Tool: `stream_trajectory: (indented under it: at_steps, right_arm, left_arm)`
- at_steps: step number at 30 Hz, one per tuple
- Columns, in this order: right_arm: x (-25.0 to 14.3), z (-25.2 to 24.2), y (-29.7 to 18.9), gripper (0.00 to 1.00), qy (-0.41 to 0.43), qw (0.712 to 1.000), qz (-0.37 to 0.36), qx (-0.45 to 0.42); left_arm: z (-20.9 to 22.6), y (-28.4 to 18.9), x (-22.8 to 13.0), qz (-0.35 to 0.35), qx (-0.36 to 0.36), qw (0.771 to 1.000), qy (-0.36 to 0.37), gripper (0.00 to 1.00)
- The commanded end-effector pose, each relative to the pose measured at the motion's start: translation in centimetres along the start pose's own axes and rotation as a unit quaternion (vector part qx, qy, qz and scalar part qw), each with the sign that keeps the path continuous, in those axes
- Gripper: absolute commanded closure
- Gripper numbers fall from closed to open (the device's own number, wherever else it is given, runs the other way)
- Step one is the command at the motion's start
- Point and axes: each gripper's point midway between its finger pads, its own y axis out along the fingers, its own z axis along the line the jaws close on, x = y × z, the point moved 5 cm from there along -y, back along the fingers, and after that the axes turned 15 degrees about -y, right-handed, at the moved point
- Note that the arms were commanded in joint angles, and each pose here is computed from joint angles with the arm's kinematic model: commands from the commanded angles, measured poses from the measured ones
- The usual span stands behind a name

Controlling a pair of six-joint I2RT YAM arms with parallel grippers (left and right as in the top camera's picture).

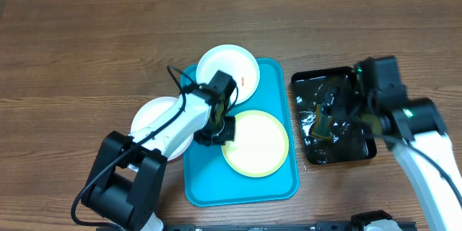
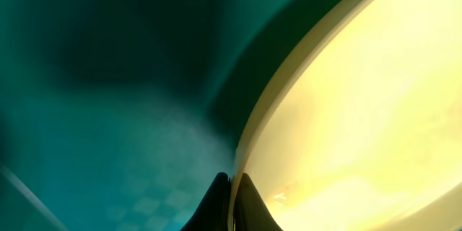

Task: Clean dirty plates on tray and stack at the side
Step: 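Lift the yellow plate toward the right gripper holding the sponge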

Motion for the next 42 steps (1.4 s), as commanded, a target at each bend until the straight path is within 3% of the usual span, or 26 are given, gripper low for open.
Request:
stream_trajectory:
  at_steps: [1,12,17,23,32,42]
  right_arm:
    - [-0.4,0.0,-2.5,0.16,0.003,1.000,-0.027,0.011]
    - [-0.6,-3.4,-3.9,0.13,0.071,0.996,-0.043,-0.013]
    - [-1.2,-5.0,-4.0,0.13,0.102,0.994,-0.032,-0.029]
    - [-2.0,-5.8,-4.1,0.13,0.118,0.992,-0.014,-0.038]
    - [-2.7,-5.7,-4.1,0.13,0.120,0.992,0.004,-0.040]
    - [-2.7,-5.7,-4.1,0.12,0.121,0.992,0.005,-0.040]
  left_arm:
    - [-2.5,-3.4,1.6,-0.038,-0.003,0.998,0.055,0.96]
    - [-11.7,-14.7,3.5,-0.186,-0.105,0.969,0.127,0.96]
    - [-14.2,-16.1,4.3,-0.278,-0.100,0.947,0.124,0.96]
    - [-18.2,-14.5,4.6,-0.349,-0.089,0.921,0.148,0.96]
    - [-21.1,-12.1,3.8,-0.465,0.026,0.866,0.184,0.96]
    - [-23.4,-15.0,0.6,-0.577,0.120,0.771,0.243,0.96]
